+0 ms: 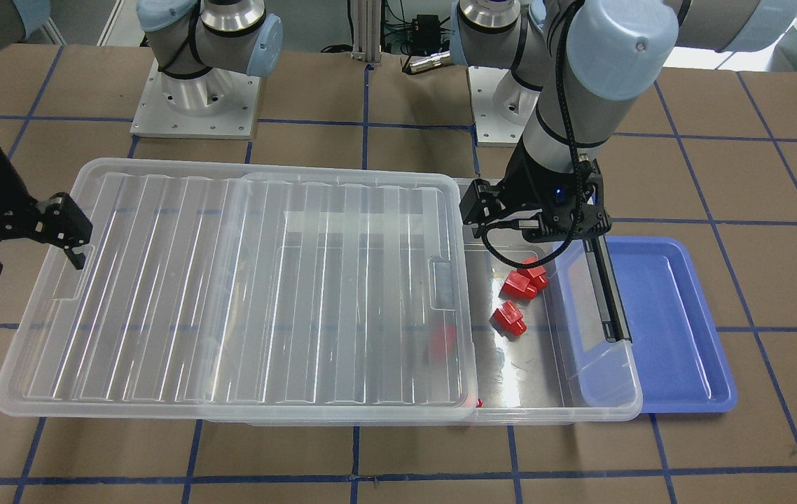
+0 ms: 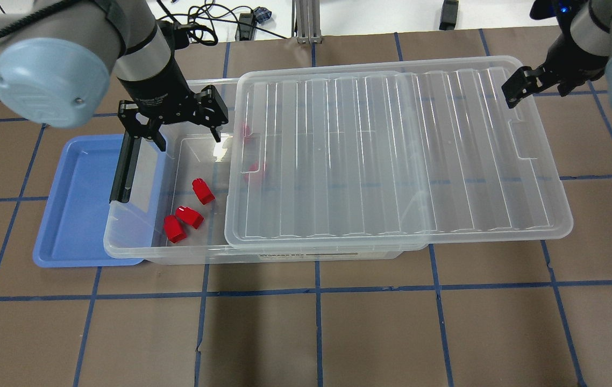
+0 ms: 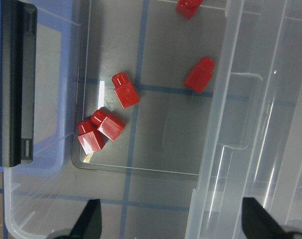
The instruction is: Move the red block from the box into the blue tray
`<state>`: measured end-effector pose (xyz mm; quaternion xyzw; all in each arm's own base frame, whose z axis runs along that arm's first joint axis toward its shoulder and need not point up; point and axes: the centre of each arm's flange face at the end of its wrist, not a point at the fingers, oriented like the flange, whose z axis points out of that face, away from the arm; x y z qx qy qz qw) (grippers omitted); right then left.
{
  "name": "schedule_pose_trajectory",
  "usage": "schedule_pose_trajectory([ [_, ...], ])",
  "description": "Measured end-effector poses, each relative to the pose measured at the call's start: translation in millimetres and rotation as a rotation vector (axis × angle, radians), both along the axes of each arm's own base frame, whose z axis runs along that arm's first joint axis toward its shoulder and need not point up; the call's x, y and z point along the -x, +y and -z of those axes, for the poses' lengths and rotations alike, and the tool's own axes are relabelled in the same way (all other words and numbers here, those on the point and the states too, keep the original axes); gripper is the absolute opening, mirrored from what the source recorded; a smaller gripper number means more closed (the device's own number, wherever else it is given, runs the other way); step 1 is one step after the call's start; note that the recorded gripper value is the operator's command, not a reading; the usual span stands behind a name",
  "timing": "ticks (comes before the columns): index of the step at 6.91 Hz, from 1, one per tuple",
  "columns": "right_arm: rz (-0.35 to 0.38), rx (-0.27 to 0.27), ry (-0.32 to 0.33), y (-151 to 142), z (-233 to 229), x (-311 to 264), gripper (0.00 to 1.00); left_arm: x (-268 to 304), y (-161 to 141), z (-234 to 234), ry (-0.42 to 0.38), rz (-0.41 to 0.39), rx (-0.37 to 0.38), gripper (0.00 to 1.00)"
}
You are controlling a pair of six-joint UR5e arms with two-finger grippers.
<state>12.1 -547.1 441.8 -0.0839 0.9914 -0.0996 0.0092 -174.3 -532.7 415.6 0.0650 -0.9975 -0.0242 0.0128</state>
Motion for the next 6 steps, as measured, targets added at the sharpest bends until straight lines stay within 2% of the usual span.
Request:
schedule_pose_trajectory([
  [1, 0.032, -0.007, -0.09, 10, -30, -42, 1.0, -6, -11, 17, 0.0, -0.012, 0.002, 1.0],
  [2, 0.068, -0.018, -0.118, 14, -50, -83, 1.0, -20, -21, 31, 0.001, -0.035, -0.01, 1.0],
  [4, 0.108, -0.059, -0.06, 5, -68, -113, 1.0, -40, -35, 67, -0.001, -0.101, -0.053, 1.0],
  [6, 0.121, -0.08, -0.042, -4, -67, -115, 1.0, -46, -41, 109, -0.003, -0.14, -0.05, 1.0],
])
